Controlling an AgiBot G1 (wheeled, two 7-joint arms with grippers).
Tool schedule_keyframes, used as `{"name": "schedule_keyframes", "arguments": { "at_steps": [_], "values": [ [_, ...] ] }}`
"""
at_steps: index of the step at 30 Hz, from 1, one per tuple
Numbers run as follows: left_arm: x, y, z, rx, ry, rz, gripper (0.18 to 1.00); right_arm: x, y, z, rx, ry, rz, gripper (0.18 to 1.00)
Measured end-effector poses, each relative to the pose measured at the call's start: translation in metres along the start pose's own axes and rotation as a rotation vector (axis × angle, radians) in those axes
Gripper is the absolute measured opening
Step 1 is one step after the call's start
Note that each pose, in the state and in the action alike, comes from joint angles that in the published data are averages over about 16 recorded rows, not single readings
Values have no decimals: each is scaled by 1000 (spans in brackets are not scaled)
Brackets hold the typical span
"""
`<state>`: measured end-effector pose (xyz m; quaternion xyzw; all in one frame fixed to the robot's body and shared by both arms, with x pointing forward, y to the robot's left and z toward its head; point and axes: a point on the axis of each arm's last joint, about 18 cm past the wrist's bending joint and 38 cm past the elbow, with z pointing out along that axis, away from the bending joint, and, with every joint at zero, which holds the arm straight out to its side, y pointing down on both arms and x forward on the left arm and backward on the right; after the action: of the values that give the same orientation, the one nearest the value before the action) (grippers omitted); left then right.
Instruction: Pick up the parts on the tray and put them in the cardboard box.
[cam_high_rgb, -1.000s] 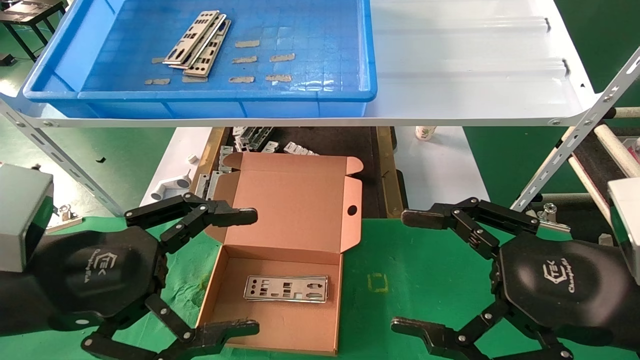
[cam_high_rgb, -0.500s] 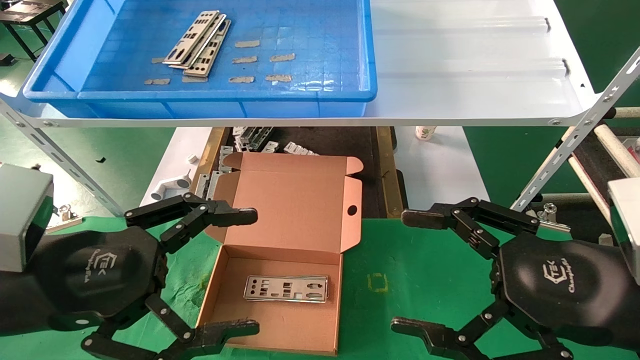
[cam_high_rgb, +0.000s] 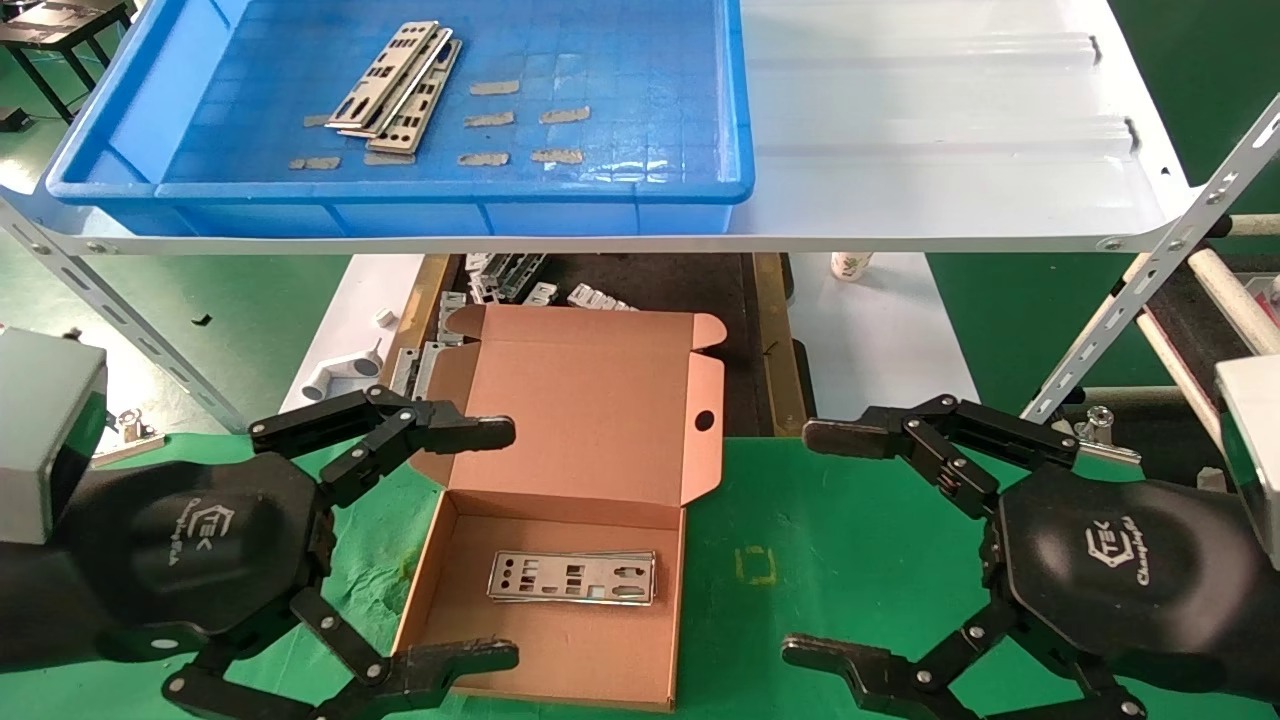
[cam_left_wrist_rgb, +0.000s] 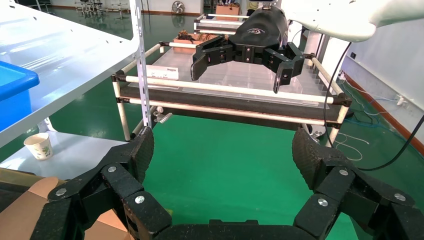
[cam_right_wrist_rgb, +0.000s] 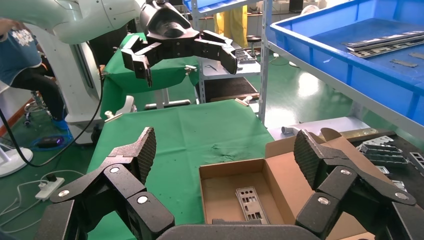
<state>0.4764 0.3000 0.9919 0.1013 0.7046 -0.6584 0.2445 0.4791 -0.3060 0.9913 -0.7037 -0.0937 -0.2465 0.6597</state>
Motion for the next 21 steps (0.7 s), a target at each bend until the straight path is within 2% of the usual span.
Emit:
{"name": "schedule_keyframes", "arguments": {
  "at_steps": [21],
  "values": [
    [0, 0, 0, 0, 0, 0, 1001, 0, 0, 0, 0, 0, 0, 1001]
  ]
}}
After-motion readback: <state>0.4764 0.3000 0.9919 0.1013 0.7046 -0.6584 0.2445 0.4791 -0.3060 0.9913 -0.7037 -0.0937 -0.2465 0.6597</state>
